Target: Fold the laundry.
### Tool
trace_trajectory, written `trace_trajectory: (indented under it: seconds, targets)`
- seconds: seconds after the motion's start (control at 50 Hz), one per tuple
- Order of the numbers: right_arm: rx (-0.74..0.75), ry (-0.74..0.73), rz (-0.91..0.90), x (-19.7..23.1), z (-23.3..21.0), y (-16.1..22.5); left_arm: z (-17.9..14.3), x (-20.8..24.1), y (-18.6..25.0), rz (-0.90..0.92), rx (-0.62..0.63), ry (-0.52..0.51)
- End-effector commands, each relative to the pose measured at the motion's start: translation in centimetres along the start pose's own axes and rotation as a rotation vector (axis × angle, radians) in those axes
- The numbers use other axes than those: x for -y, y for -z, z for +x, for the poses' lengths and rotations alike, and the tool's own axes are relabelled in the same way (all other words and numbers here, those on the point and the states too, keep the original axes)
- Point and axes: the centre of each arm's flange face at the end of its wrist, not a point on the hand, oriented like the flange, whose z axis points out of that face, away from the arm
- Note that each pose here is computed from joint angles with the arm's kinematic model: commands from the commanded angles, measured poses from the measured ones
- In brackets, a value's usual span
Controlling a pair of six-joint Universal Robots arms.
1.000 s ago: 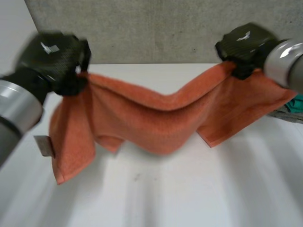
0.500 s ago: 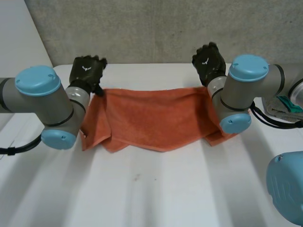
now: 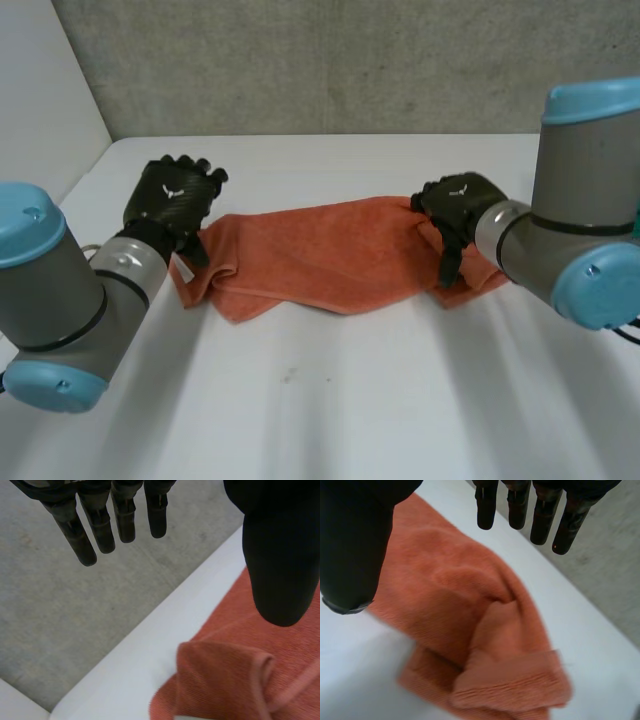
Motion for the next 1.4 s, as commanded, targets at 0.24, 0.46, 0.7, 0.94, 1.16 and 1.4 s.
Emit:
trace_trajectory:
  seconds: [0.24,0.46,0.7,0.94,1.16,1.4]
  targets:
    - [0.098,-0.141,-0.079,-7.2,-2.2,-1.5,0.9,-7.6,-4.0,-0.146,-0.091,-0.207]
    - [0.102,-0.144,-0.094,-9.3,-3.3,-1.1,0.8,-8.2,-6.7,-0.113,-0.077,-0.195]
    - [0.05,-0.151,-0.045,-8.9,-1.8,-1.2,2.1,-7.9,-6.2,-0.117,-0.112,-0.148]
    - [0.025,-0.146,0.018,-7.4,-0.9,-3.8,2.1,-7.5,-5.6,-0.136,-0.125,-0.149]
    - [0.014,-0.143,0.033,-7.8,-0.6,-6.6,2.1,-7.5,-5.7,-0.134,-0.129,-0.148]
    - [0.006,-0.139,0.052,-7.8,-0.3,-8.4,2.2,-6.8,-5.7,-0.114,-0.126,-0.146]
